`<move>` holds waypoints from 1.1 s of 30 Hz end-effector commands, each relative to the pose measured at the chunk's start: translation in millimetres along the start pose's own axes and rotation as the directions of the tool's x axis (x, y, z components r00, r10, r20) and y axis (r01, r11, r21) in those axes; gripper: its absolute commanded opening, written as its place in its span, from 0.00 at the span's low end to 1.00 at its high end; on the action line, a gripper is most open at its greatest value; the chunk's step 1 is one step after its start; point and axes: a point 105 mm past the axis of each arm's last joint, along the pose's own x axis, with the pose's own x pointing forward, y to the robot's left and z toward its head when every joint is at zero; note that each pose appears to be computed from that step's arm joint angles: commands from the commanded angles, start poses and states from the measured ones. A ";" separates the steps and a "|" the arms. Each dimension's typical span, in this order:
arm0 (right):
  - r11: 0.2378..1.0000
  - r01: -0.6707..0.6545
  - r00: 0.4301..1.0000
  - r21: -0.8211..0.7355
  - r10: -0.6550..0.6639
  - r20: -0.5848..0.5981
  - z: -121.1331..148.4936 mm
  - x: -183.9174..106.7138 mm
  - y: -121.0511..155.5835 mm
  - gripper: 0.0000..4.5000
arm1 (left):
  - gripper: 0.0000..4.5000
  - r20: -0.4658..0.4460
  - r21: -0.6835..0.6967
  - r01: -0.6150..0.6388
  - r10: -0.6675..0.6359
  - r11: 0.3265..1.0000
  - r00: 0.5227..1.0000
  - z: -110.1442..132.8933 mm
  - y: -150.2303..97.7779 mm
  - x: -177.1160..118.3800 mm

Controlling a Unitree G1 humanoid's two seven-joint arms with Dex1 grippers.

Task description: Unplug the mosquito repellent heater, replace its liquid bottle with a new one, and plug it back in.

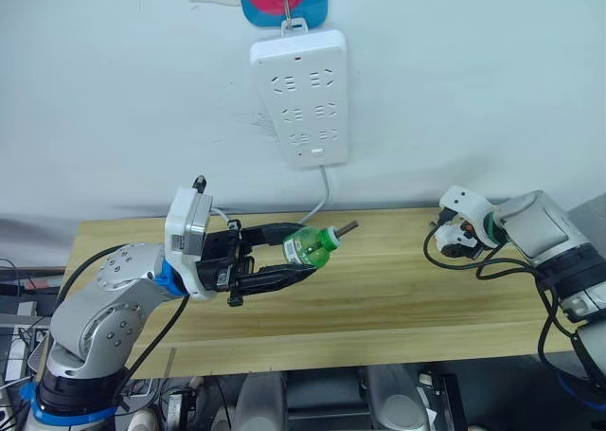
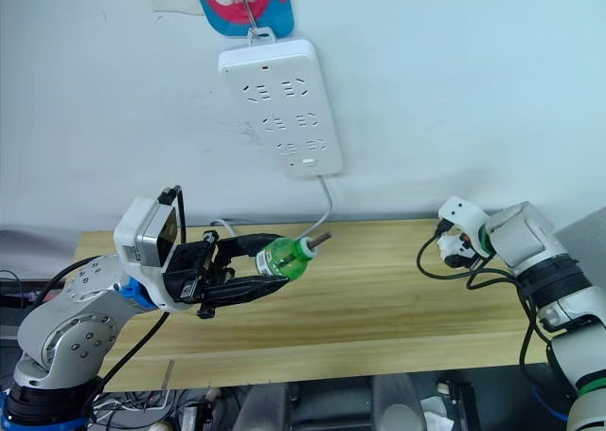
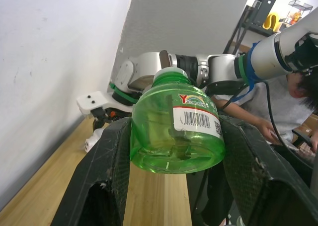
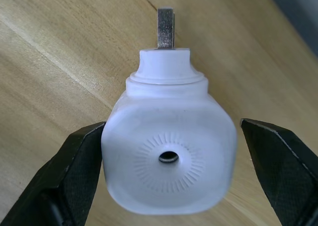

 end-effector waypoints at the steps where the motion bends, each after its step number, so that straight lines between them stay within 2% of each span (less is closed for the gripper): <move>1: 1.000 -0.006 0.998 -0.002 0.006 0.060 4.1 -22.7 -4.4 0.99 | 0.50 0.011 0.040 0.013 -0.014 0.999 1.000 3.3 -2.9 0.2; 4: 0.994 -0.107 0.980 0.015 0.102 0.171 18.3 -36.4 11.2 0.99 | 0.50 0.008 0.054 0.006 -0.006 0.999 1.000 1.9 0.1 -2.0; 7: 0.963 -0.255 0.918 0.085 0.214 0.334 40.5 -50.5 30.2 0.99 | 0.50 0.003 0.078 -0.008 0.008 0.997 1.000 0.9 4.6 -3.9; 11: 0.886 -0.446 0.782 0.123 0.319 0.536 67.6 -73.7 57.6 0.99 | 0.50 0.002 0.115 -0.033 0.033 0.993 0.999 0.6 11.6 -6.0; 12: 0.878 -0.461 0.770 0.129 0.323 0.550 69.2 -75.6 60.1 0.99 | 0.50 0.003 0.118 -0.035 0.035 0.992 0.999 0.5 12.5 -6.3; 16: 0.849 -0.518 0.660 0.098 0.324 0.678 81.5 -94.3 76.4 0.99 | 0.50 0.020 0.156 -0.081 0.078 0.984 0.997 4.8 20.8 -6.7; 21: 0.758 -0.652 0.541 0.020 0.447 0.712 75.9 -111.8 113.0 0.99 | 0.50 0.038 0.186 -0.131 0.126 0.974 0.991 8.8 27.5 -9.2; 25: 0.634 -0.773 0.460 0.012 0.547 0.699 70.6 -116.8 134.8 0.99 | 0.50 0.045 0.220 -0.165 0.159 0.961 0.986 9.6 29.4 -9.7; 30: 0.633 -0.774 0.420 -0.001 0.515 0.747 79.1 -119.5 143.9 0.99 | 0.50 0.062 0.230 -0.183 0.173 0.956 0.983 8.9 29.3 -9.4; 33: 0.616 -0.787 0.373 -0.012 0.492 0.787 85.3 -122.9 149.3 0.99 | 0.50 0.080 0.244 -0.206 0.192 0.948 0.978 9.3 30.9 -8.1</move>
